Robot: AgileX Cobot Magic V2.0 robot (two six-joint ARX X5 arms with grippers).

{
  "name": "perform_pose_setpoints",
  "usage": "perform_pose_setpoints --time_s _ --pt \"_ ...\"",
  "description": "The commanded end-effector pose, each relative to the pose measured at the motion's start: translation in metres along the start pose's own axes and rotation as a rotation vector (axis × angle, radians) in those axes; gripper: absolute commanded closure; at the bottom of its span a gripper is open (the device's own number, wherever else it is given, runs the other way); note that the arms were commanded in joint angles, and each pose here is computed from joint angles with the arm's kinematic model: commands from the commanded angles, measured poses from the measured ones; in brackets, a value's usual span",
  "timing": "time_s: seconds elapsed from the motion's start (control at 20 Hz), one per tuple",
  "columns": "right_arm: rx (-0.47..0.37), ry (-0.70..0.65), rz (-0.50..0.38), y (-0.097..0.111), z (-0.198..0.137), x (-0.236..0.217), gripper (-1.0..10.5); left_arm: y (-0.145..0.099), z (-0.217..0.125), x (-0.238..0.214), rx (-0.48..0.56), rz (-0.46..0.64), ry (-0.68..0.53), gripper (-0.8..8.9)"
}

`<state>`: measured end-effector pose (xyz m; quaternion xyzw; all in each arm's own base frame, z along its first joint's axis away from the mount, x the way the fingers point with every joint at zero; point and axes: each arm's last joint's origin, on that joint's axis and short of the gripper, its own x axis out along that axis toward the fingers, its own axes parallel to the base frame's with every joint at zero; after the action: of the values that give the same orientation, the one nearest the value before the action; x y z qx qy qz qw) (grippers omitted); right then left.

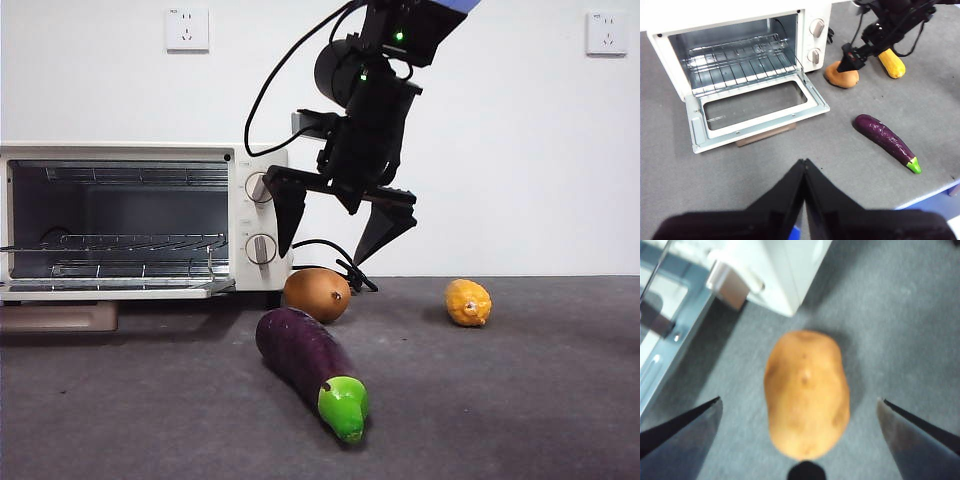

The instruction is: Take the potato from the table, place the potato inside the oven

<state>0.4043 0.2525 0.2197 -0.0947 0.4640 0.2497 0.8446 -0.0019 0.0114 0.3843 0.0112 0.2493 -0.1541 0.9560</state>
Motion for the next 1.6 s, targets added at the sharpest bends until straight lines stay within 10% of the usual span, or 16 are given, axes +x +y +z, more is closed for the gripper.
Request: perform_pose_setpoints --time_s 0.05,0.65,1.05,1.6 --pt "-0.004 0.014 -0.001 -0.001 -0.004 0.016 2.4 0.000 0.001 0.000 -0.014 -0.004 -0.002 8.18" --pt "0.011 0.026 0.000 0.003 -0.011 0.043 3.3 0.000 0.001 0.001 -0.013 -0.003 0.000 8.18" --pt "0.034 0.060 -0.041 0.006 -0.015 0.047 8.3 0.000 0.001 0.001 -0.013 0.010 -0.003 8.18" --pt "0.069 0.172 0.058 0.018 0.022 -0.027 8.2 0.000 0.001 0.001 -0.013 0.010 -0.003 8.18"
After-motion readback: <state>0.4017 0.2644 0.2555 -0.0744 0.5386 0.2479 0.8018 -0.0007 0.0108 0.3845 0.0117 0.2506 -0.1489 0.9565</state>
